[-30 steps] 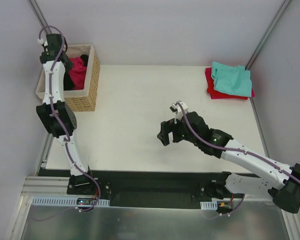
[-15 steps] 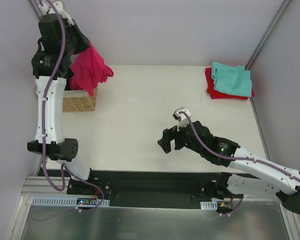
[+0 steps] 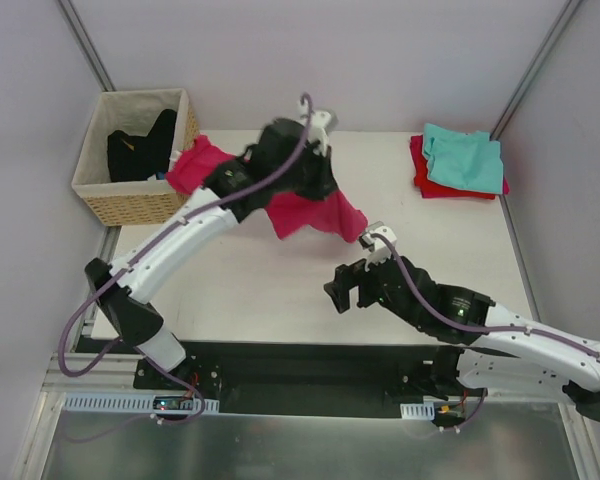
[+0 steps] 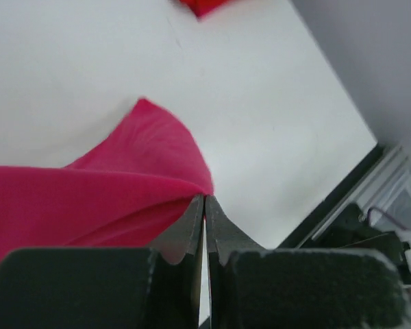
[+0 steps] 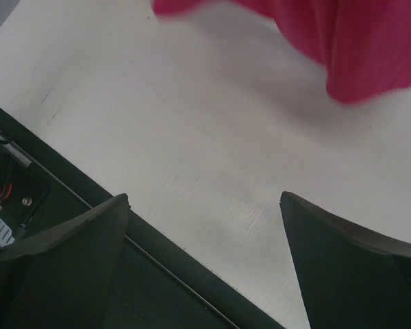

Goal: Fold and stack the t-shirts

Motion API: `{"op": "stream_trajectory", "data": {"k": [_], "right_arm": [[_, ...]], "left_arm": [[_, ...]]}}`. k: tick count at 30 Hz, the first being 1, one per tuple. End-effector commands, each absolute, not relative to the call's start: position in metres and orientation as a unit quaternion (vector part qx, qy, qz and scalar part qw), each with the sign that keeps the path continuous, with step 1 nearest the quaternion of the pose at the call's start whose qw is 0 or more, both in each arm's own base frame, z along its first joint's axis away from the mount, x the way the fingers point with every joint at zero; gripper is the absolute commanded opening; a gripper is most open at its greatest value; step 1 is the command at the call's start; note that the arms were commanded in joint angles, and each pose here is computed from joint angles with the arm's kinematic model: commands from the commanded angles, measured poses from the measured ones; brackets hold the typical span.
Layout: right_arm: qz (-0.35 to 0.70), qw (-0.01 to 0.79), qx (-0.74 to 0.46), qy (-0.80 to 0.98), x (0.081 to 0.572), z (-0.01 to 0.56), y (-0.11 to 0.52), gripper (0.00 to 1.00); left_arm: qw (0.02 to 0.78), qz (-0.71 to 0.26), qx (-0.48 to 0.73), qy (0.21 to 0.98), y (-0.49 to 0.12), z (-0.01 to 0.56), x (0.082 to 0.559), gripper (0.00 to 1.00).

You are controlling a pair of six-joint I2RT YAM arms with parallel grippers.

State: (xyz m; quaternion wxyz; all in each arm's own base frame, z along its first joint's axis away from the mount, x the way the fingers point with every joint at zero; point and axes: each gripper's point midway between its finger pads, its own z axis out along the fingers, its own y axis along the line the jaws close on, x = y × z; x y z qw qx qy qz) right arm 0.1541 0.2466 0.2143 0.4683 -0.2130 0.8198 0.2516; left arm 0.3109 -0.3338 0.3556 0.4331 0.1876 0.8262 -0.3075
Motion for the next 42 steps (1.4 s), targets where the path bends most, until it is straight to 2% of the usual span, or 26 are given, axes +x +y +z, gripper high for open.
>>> {"op": "stream_trajectory", "data": {"k": [1,6,10,11,12,13,18,24,28,32,38,42], "right_arm": [[0.229,0.504,-0.158,0.818,0.161,0.237,0.218,0.96],[0.218,0.518,-0.126,0.817,0.158,0.25,0.185,0.96],[0.185,0.52,-0.122,0.825,0.156,0.25,0.159,0.96],[0.184,0.522,-0.118,0.824,0.155,0.251,0.155,0.96],[0.18,0.522,-0.114,0.826,0.155,0.249,0.152,0.96],[0.178,0.523,-0.112,0.826,0.155,0.248,0.149,0.96],[0.177,0.524,-0.111,0.826,0.156,0.245,0.149,0.96],[0.152,0.514,-0.13,0.834,0.163,0.232,0.167,0.96],[0.127,0.513,-0.142,0.837,0.171,0.219,0.179,0.96],[0.077,0.505,-0.156,0.845,0.182,0.208,0.19,0.96],[0.064,0.477,-0.162,0.861,0.203,0.195,0.216,0.96],[0.068,0.45,-0.155,0.877,0.23,0.189,0.225,0.96]], "left_arm": [[0.342,-0.34,0.178,0.858,-0.397,0.252,0.269,0.0],[0.27,-0.34,0.183,0.882,-0.45,0.153,0.226,0.0],[0.258,-0.323,0.183,0.892,-0.463,0.127,0.22,0.0],[0.263,-0.321,0.182,0.891,-0.464,0.128,0.222,0.03],[0.278,-0.327,0.189,0.883,-0.465,0.142,0.225,0.59],[0.298,-0.317,0.185,0.881,-0.462,0.149,0.232,0.99],[0.395,-0.271,0.196,0.855,-0.435,0.222,0.26,0.99],[0.438,-0.213,0.136,0.863,-0.352,0.258,0.299,0.99],[0.429,-0.163,0.07,0.886,-0.28,0.235,0.328,0.99],[0.394,-0.126,0.02,0.91,-0.236,0.193,0.331,0.99],[0.334,-0.1,-0.077,0.934,-0.19,0.147,0.344,0.99],[0.317,-0.082,-0.095,0.94,-0.18,0.13,0.347,0.99]]}}
